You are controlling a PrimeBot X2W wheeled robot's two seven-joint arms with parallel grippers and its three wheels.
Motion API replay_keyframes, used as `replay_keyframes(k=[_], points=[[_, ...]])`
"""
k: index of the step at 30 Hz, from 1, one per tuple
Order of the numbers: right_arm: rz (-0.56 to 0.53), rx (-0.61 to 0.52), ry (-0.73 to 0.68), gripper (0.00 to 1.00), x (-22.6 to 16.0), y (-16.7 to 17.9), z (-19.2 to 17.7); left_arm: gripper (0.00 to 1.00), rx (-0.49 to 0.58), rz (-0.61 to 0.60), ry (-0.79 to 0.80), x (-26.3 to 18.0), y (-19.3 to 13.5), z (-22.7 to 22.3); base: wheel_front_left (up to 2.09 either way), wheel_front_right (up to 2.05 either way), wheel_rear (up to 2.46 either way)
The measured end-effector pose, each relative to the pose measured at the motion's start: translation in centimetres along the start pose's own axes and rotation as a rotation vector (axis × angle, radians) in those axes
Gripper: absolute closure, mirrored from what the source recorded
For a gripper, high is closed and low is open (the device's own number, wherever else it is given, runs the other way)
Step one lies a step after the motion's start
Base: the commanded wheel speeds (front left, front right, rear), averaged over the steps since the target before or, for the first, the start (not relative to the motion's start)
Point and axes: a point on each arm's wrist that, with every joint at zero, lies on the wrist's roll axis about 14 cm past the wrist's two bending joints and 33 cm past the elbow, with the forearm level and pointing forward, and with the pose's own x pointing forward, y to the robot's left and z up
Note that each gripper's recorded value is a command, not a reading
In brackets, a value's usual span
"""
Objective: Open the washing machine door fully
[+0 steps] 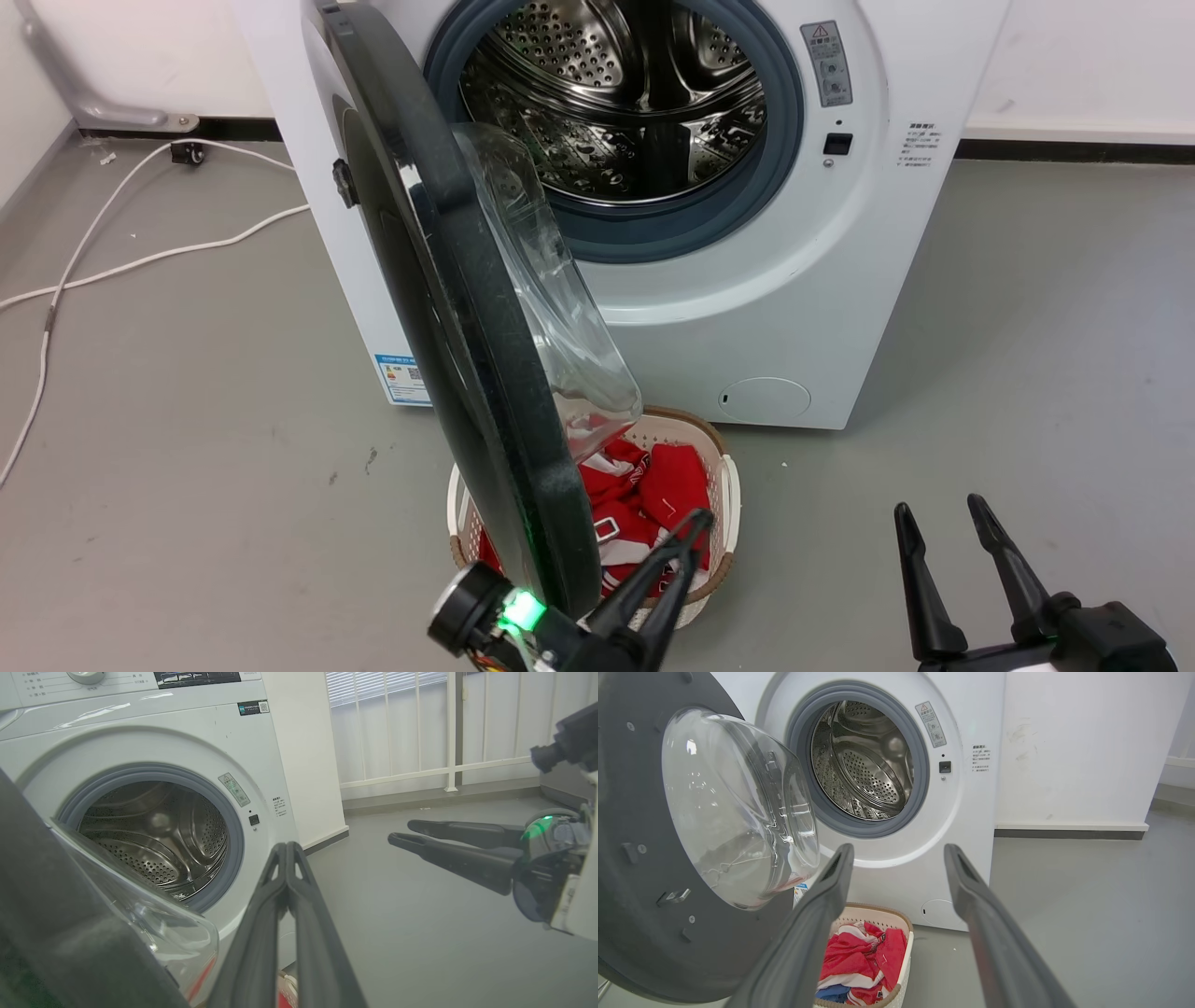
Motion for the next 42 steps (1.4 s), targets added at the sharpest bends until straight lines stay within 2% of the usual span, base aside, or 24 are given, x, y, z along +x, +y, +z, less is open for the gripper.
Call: replay_keyframes(k=[10,28,37,42], points=[[0.001,0.002,0.007,0.0,0.1,0.0,-0.3,1.0,0.022,0.124,0.112,-1.2,4.2,-3.4,0.0,0.0,0.0],[0.092,0.031,0.027,0.0,1.2,2.8,-1.0,1.0,0.072,0.314,0.165,-5.1,9.4,-4.0,0.0,0.0,0.0],[0.149,0.045,0.034,0.0,2.2,4.5,-1.3,1.0,0.115,0.553,0.22,-9.8,15.2,-4.2,0.0,0.0,0.0],[0.172,0.051,0.045,0.0,2.5,5.2,-1.7,1.0,0.139,0.648,0.25,-12.2,17.7,-4.3,0.0,0.0,0.0]])
